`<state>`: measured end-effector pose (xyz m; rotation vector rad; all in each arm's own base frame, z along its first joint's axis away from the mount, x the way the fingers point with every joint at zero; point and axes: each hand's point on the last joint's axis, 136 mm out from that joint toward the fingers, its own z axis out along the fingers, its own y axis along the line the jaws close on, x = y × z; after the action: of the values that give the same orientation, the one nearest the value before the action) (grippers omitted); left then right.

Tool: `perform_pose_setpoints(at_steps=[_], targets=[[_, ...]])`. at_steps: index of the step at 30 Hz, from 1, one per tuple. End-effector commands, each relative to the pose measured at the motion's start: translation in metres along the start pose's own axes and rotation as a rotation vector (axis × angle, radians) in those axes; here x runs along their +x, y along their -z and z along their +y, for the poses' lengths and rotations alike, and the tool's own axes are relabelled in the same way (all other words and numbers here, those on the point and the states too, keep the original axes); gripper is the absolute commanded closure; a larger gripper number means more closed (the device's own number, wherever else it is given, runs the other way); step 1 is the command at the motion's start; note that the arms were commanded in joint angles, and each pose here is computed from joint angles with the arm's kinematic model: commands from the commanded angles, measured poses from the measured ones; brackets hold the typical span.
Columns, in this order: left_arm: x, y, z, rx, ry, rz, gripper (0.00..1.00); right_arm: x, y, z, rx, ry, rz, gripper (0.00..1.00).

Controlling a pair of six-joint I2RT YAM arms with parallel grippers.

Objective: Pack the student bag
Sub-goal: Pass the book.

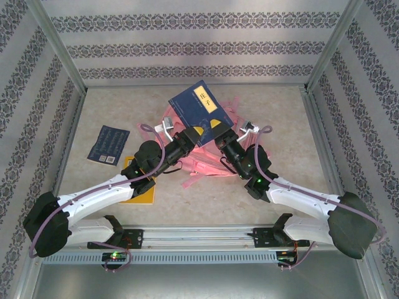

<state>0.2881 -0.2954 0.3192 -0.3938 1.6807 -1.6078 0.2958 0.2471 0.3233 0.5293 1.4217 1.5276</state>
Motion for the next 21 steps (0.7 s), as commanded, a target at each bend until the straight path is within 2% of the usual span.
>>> perform_pose_setpoints(at_steps=[1, 5, 11, 14, 21], targets=[[0.009, 0.007, -0.001, -0.015, -0.040, 0.038, 0.57, -0.019, 0.013, 0.001, 0.018, 0.045, -0.064, 1.00], [0.011, 0.013, 0.016, -0.108, -0.130, 0.073, 0.47, -0.034, 0.038, -0.015, 0.158, 0.157, -0.078, 1.00], [0.013, 0.006, 0.034, -0.294, -0.286, 0.214, 0.46, -0.059, 0.088, -0.046, 0.320, 0.238, -0.099, 1.00], [0.006, -0.006, 0.044, -0.356, -0.307, 0.278, 0.46, -0.066, 0.110, -0.062, 0.379, 0.253, -0.086, 1.00], [-0.007, -0.040, 0.066, -0.468, -0.378, 0.413, 0.44, -0.079, 0.147, -0.079, 0.557, 0.411, -0.020, 1.00]])
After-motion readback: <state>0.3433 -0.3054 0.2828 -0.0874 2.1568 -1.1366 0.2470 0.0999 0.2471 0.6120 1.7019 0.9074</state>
